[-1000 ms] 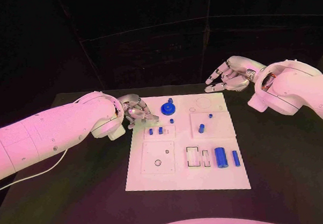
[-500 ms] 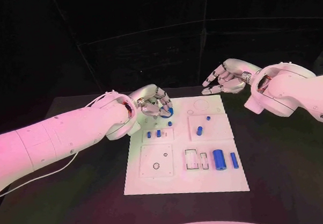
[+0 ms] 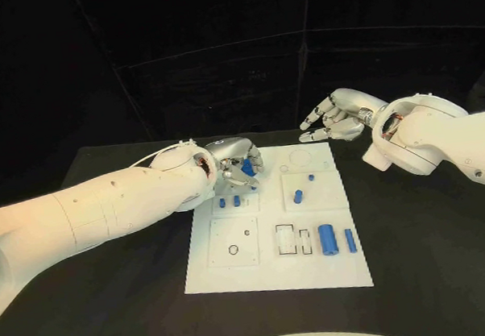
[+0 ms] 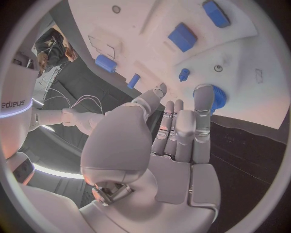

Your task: Assemble the parts on the task board

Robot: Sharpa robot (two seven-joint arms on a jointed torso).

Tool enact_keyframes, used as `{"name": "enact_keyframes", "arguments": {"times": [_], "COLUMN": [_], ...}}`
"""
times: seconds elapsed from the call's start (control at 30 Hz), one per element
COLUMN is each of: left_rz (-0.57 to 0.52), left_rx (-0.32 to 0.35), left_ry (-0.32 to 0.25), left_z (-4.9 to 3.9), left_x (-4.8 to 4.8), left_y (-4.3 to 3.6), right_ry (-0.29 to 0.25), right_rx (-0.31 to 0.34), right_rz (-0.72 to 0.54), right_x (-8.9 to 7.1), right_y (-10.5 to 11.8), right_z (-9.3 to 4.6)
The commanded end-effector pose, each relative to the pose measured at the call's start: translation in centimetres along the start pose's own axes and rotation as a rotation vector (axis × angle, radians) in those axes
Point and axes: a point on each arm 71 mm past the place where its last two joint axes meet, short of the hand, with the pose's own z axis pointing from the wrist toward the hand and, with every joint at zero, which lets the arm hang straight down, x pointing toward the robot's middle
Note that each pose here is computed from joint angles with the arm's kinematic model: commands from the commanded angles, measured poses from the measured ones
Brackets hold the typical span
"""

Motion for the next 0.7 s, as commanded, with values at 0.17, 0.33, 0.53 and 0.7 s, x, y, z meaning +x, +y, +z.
{"name": "enact_keyframes", "arguments": {"times": [0.17,0.33,0.53,0.7], "left_rz": [0.094,0.107,0.115,0.116], "left_rx": [0.001,-0.008,-0.024,-0.028], "left_ry": [0.073,0.09,0.097,0.104], "left_z": [0.42,0.55,0.68,0.93], "left_x": [0.76,1.26,1.7,2.01], "left_y": [0.07,0.29,0.75,0.7], "right_ry": [-0.037,-0.041,-0.042,-0.041], "right_rx": [-0.009,-0.009,-0.009,-0.008], "right_rz": [0.0,0.0,0.0,0.0], "right_x": [-0.3,-0.3,-0.3,-0.3], "right_y": [0.2,0.2,0.2,0.2], "right_z": [0.1,0.1,0.1,0.2]}}
